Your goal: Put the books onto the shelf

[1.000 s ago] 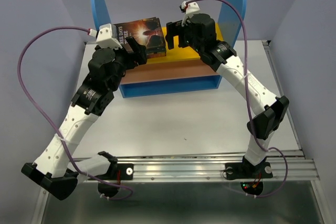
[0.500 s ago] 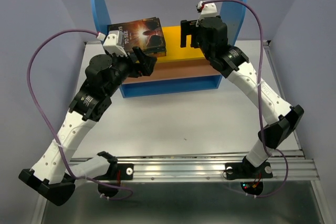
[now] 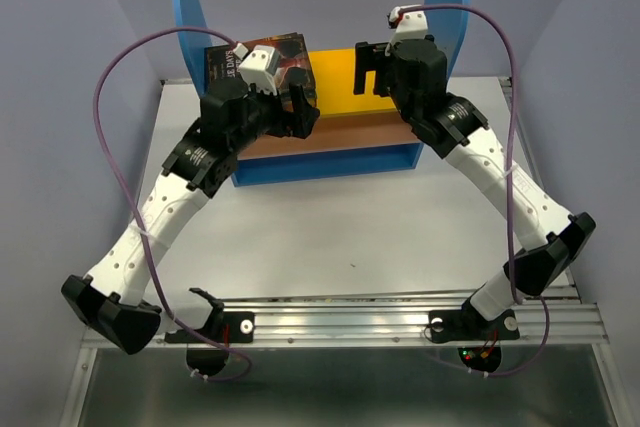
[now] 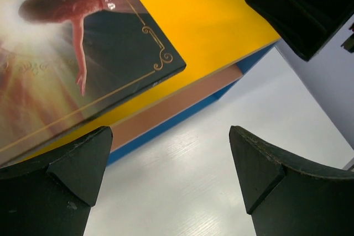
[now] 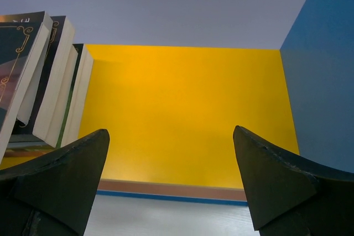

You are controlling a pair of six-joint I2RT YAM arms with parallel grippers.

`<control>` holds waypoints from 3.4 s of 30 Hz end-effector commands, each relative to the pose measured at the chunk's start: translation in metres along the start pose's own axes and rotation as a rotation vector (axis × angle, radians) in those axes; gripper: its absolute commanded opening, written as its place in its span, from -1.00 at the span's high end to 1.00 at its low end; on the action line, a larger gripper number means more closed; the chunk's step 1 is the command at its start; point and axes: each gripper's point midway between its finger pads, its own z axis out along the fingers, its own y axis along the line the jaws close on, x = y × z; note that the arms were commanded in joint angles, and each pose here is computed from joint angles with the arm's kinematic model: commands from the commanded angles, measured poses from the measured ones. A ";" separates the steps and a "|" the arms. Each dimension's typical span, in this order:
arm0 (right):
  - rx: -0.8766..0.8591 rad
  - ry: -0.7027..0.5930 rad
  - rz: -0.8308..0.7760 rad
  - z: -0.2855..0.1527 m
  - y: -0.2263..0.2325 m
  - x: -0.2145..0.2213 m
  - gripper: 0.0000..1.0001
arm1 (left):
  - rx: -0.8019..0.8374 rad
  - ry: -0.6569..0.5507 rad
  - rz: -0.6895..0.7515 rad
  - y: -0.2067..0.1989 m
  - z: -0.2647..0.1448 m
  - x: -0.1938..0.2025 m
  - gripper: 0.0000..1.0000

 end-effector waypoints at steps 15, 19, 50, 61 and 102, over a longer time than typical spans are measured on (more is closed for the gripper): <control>0.018 -0.073 0.051 -0.026 -0.014 -0.023 -1.00 | -0.081 -0.069 0.151 0.022 0.010 -0.054 -0.98; 0.011 -0.072 0.057 -0.029 -0.014 -0.022 -1.00 | -0.107 -0.066 0.148 0.036 0.010 -0.055 -0.98; -0.235 0.063 -0.088 0.054 0.062 0.046 -1.00 | -0.158 -0.164 -0.050 0.041 -0.049 -0.038 -0.98; -0.422 0.091 -0.135 0.051 0.087 0.083 -0.39 | -0.188 -0.193 -0.057 0.046 -0.058 -0.040 -0.98; -0.965 0.052 -0.099 0.002 0.171 0.113 0.46 | -0.285 -0.202 -0.086 0.064 -0.059 -0.037 -0.98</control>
